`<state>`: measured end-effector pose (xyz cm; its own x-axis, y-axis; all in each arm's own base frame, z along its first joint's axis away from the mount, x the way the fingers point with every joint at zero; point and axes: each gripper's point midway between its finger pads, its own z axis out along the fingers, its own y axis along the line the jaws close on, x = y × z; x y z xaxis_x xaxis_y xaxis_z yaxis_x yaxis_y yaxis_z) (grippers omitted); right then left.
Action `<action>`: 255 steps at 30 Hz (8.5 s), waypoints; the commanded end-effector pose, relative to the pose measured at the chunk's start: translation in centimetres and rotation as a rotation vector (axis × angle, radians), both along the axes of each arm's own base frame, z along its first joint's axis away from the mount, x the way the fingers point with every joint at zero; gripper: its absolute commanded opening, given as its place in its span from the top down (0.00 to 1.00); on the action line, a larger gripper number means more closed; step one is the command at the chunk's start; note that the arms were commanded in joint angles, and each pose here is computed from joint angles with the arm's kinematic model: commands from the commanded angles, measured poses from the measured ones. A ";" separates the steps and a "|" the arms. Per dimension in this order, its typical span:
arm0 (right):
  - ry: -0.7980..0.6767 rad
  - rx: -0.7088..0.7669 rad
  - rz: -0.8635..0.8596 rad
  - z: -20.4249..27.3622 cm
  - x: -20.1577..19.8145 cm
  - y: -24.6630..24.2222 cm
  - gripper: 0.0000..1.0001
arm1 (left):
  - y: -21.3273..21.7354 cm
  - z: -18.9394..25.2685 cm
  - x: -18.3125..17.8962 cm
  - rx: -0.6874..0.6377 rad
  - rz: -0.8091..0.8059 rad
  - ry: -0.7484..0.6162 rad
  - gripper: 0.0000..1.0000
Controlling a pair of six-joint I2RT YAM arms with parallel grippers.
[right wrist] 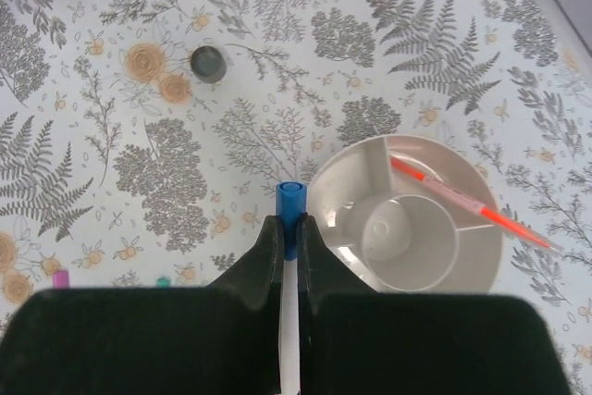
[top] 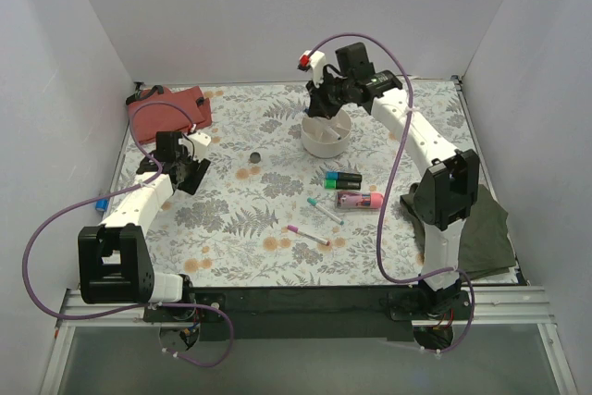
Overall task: Sort the stationery into containers
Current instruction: Pick up the pen from the center of the board, then place the pen in the storage box, then pick up the pen from the center of the board, then place the pen in the storage box, then pick up the pen from the center of the board.
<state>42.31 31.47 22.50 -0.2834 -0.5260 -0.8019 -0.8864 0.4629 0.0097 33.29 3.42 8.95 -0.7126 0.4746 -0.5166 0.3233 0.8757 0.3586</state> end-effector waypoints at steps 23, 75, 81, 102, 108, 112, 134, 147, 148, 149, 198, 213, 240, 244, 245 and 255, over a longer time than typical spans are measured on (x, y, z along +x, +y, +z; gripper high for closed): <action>-0.555 0.550 -0.284 7.4 10.5 -5.8 0.99 | -3.1 -1.7 -2.3 -0.081 -0.276 0.199 0.39; -0.460 0.585 -0.346 -0.3 11.1 -8.3 0.49 | -2.8 -0.7 1.9 -0.121 -0.115 0.239 0.40; -0.530 0.571 -0.315 4.8 9.1 -9.4 0.49 | -3.2 -0.1 2.6 -0.124 -0.143 0.162 0.40; 0.275 -0.122 0.310 -10.5 -15.7 -0.9 0.49 | -5.0 0.6 5.9 -0.284 -0.042 -0.055 0.40; 0.281 -0.260 0.299 -13.8 -16.9 0.1 0.48 | -6.8 0.1 4.6 -0.353 -0.065 -0.030 0.40; 0.262 -0.305 0.283 -14.9 -17.2 0.1 0.48 | -7.4 0.2 3.9 -0.334 -0.098 -0.033 0.40; 0.263 -0.448 0.128 -20.5 -14.7 -1.4 0.56 | -9.1 -1.0 2.4 -0.289 -0.159 -0.002 0.40; 0.235 -0.348 0.181 -12.0 -11.6 -0.2 0.99 | -8.9 -1.0 3.0 -0.253 -0.189 -0.007 0.40; 0.235 -0.320 0.173 -10.9 -10.9 -0.2 0.99 | -8.9 -0.8 3.2 -0.251 -0.194 -0.011 0.40; 0.247 -0.259 0.194 -9.5 -10.7 0.3 0.99 | -8.7 -0.4 3.7 -0.253 -0.192 -0.023 0.40; -0.497 0.425 -0.267 1.8 11.5 -8.0 0.63 | -8.6 -2.3 7.5 -0.304 -0.101 0.211 0.41; -0.240 0.251 0.162 0.9 -2.2 -4.2 0.51 | -8.9 -2.0 7.5 -0.314 -0.148 0.107 0.41; 0.256 -0.269 0.339 -17.2 -21.5 2.7 0.43 | -8.6 -1.2 5.4 -0.199 -0.113 -0.083 0.41; 0.227 -0.291 0.317 -17.9 -21.8 2.9 0.45 | -9.0 -0.5 5.1 -0.199 -0.119 -0.106 0.41; 0.224 -0.301 0.315 -18.3 -21.9 2.8 0.45 | -9.0 -0.5 5.0 -0.195 -0.117 -0.106 0.41; 0.188 -0.309 0.335 -19.1 -22.3 4.0 0.46 | -9.9 -0.3 3.4 -0.151 -0.149 -0.119 0.41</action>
